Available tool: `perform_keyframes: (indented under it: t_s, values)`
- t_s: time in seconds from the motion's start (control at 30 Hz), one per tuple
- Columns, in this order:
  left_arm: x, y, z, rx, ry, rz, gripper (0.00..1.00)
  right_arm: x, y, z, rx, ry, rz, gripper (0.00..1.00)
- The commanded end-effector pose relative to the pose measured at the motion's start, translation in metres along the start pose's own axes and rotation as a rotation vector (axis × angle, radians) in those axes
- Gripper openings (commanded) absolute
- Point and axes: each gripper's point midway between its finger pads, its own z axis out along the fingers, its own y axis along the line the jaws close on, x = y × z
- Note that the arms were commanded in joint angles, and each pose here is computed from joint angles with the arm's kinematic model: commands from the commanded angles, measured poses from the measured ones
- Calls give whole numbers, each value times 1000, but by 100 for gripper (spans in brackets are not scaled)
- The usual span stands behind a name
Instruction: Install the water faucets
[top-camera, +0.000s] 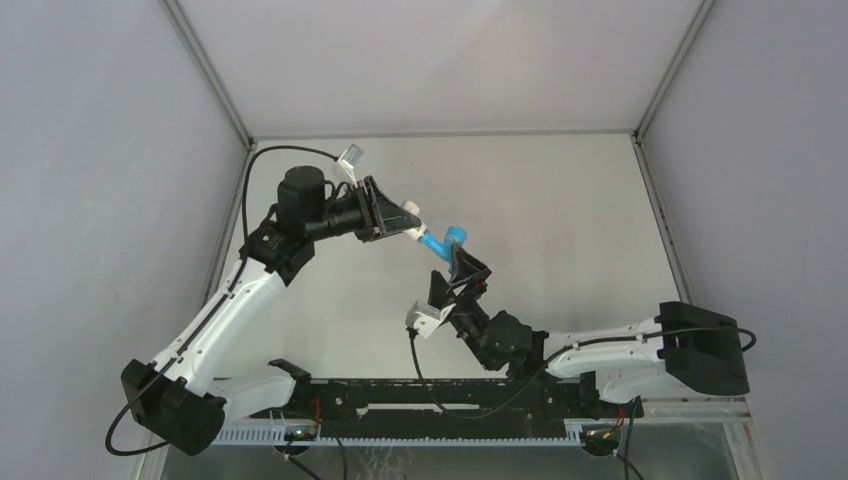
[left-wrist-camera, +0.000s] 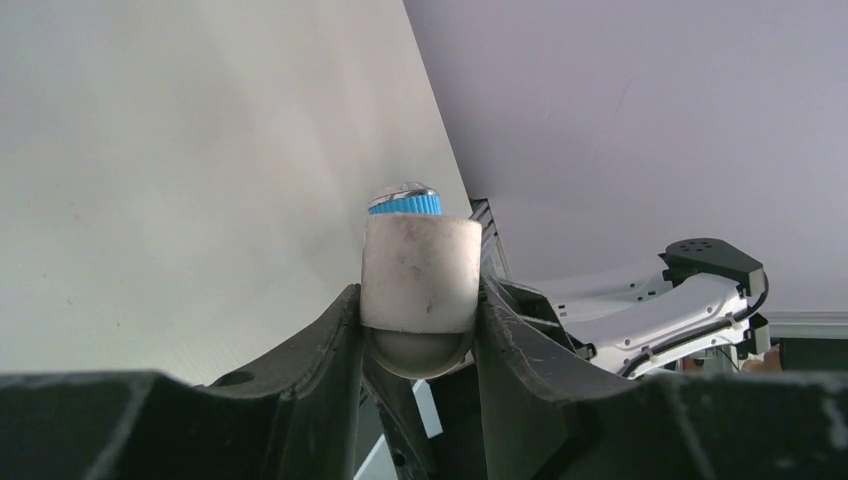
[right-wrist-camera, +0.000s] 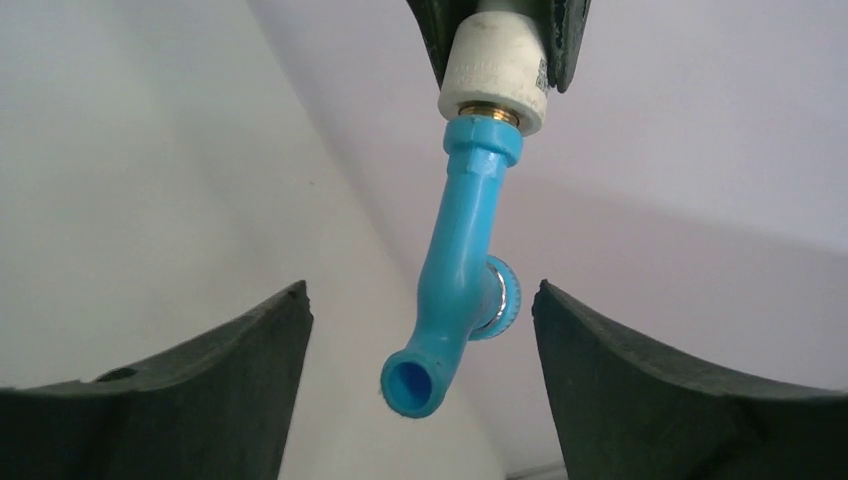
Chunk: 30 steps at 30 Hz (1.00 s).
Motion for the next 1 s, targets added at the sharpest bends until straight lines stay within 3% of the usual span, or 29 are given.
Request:
perform_keyframes:
  t_s: [0.0,0.27,0.4,0.5,0.77,0.97]
  values:
    - [-22,-40,-11,99,-55,67,0,7,-33,11,153,43,5,82]
    - [-16,-44,-12,123,-25,79,0,8,-33,21,160,38,67,43]
    - [-13,-45,-12,137,-4,84,0,3,-38,20,140,21,160,24]
    - [-10,-48,-13,166,12,101,0,-6,-37,17,51,-22,304,2]
    - [-7,-61,-16,265,3,197,0,-51,-59,-20,-415,-312,1021,0]
    - [-9,-74,-20,365,-35,273,0,-72,-83,-54,-793,-445,1379,0]
